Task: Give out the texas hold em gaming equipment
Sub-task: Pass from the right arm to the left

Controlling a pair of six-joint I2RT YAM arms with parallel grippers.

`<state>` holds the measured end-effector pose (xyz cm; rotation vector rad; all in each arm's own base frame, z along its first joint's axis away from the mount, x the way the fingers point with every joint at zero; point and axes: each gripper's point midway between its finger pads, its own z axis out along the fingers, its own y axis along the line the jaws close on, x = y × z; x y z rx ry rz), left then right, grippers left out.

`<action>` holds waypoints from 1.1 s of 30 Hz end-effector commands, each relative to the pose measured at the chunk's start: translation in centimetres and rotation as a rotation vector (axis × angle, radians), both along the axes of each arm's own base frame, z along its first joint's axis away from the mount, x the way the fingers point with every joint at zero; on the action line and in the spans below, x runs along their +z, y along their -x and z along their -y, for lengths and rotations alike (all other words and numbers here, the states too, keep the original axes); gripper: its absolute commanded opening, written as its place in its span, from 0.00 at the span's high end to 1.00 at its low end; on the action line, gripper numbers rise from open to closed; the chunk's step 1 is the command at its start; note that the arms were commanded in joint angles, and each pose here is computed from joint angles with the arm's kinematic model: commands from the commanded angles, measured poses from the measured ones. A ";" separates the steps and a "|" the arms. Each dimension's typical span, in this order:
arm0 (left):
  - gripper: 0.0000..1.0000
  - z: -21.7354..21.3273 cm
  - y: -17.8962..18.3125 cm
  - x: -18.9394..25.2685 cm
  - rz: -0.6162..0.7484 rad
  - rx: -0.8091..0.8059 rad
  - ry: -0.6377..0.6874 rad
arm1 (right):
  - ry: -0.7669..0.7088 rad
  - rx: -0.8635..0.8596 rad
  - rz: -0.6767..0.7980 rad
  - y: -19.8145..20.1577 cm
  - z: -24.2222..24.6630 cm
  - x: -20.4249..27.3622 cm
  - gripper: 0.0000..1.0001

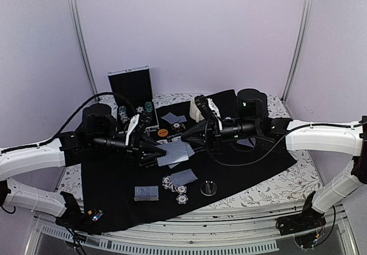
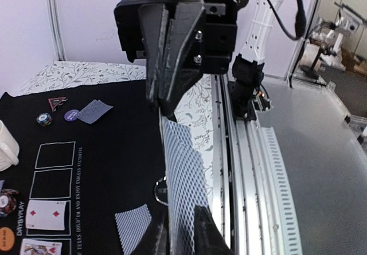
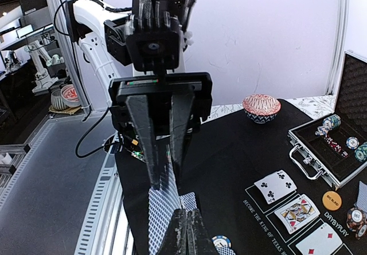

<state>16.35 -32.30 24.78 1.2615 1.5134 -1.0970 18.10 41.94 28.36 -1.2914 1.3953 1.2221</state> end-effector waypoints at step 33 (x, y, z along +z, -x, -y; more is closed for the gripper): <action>1.00 5.0 -7.9 -4.7 0.008 -0.001 -0.077 | 0.184 -0.005 -0.284 -7.1 6.1 -10.2 0.41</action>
